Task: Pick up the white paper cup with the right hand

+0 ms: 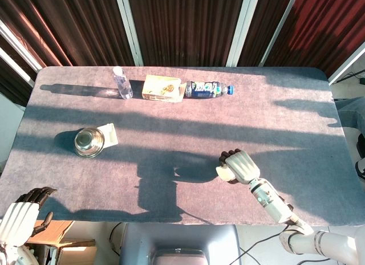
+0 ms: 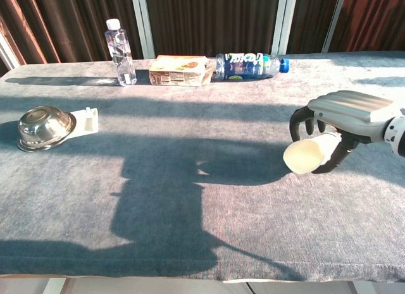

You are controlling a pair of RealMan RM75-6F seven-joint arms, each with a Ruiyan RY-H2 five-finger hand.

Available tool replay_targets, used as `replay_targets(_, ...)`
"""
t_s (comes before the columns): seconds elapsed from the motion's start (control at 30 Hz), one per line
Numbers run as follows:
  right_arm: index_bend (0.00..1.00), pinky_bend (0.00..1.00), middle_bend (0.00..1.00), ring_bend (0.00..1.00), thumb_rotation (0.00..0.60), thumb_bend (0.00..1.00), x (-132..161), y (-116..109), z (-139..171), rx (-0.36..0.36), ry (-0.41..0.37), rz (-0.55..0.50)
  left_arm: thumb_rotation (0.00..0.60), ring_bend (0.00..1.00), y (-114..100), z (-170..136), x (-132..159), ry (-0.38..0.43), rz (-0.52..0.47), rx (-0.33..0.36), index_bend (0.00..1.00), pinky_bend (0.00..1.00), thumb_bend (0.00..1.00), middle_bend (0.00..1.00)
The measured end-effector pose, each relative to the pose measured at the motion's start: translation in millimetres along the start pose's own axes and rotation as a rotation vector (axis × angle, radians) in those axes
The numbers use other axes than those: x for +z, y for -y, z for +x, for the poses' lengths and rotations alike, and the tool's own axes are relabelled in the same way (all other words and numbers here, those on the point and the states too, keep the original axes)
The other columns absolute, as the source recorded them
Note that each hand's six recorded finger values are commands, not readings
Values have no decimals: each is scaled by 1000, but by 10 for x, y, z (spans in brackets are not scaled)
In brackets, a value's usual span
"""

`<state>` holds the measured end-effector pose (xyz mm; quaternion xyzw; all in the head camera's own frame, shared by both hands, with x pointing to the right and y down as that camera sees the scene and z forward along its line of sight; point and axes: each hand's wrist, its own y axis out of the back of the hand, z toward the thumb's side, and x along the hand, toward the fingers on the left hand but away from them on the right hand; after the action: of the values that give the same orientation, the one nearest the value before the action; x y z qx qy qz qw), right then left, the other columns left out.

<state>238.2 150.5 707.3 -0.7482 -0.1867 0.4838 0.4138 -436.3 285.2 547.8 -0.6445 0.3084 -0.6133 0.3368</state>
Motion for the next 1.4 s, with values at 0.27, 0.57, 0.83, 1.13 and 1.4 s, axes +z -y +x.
replay_targets(0.27, 627, 533, 467, 449, 600, 267, 54, -33, 23, -48, -53, -365, 600, 237, 4, 3, -3, -2, -1, -4, 260, 361, 407, 239)
replay_targets(0.57, 534, 476, 460, 376, 600, 267, 45, 61, 53, 43, -157, -831, 600, 237, 6, 8, 1, -2, 3, -2, 260, 362, 406, 238)
replay_targets(0.83, 487, 396, 387, 299, 600, 267, -119, 226, 111, 151, -185, -913, 600, 237, -1, 2, -7, -5, 0, 1, 260, 361, 406, 238)
replay_targets(1.13, 461, 306, 313, 208, 600, 267, -215, 232, 186, 160, -202, -839, 600, 237, 8, 2, 1, -4, 2, -4, 260, 361, 407, 238)
replay_targets(1.4, 66, 44, 50, 0, 600, 267, -248, 90, 288, 144, -230, -799, 600, 237, 13, -2, 9, 0, 1, -10, 260, 362, 407, 238)
